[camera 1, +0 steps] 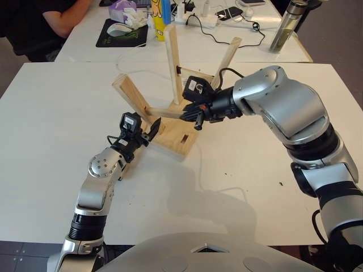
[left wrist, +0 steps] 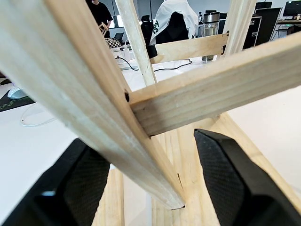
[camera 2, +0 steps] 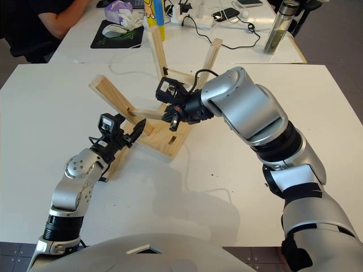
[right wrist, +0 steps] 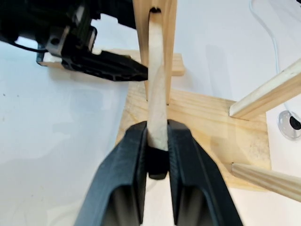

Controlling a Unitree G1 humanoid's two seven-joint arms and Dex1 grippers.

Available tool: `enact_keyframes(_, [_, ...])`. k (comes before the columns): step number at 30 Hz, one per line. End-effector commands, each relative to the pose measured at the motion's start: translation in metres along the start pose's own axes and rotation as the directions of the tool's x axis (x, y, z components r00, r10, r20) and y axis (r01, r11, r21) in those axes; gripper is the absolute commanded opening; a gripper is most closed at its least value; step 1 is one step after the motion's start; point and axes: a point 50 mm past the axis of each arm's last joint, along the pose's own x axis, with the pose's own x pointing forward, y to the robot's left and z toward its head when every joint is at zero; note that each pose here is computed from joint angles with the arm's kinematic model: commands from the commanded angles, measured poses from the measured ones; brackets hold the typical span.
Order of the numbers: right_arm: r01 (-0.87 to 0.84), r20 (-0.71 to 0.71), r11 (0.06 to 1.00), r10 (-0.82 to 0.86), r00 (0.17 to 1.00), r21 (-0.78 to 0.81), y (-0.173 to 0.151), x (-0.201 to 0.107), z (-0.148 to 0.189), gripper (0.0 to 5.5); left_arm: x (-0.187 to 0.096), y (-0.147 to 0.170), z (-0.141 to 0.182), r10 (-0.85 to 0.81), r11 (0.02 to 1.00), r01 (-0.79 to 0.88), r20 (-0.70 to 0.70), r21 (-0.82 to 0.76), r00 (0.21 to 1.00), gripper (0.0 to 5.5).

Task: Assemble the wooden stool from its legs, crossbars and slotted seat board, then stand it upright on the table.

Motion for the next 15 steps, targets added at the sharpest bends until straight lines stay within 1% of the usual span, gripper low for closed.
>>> enact_keyframes(1, [-0.059, 0.1, 0.993, 0.069, 0.993, -0.1, 0.011, 0.004, 0.026, 0.43, 0.01, -0.028, 0.006, -0.168, 0.985, 0.17, 0.053, -0.037, 0.984, 3.07])
enact_keyframes(8, [-0.058, 0.077, 0.996, 0.064, 0.995, -0.071, 0.011, 0.005, 0.012, 0.43, 0.011, -0.029, 0.006, -0.176, 0.983, 0.178, 0.052, -0.035, 0.983, 3.07])
enact_keyframes(15, [-0.018, 0.111, 1.0, 0.017, 0.994, 0.001, 0.008, 0.006, -0.003, 0.43, 0.011, -0.027, 0.006, -0.192, 0.981, 0.194, 0.048, -0.032, 0.98, 3.07])
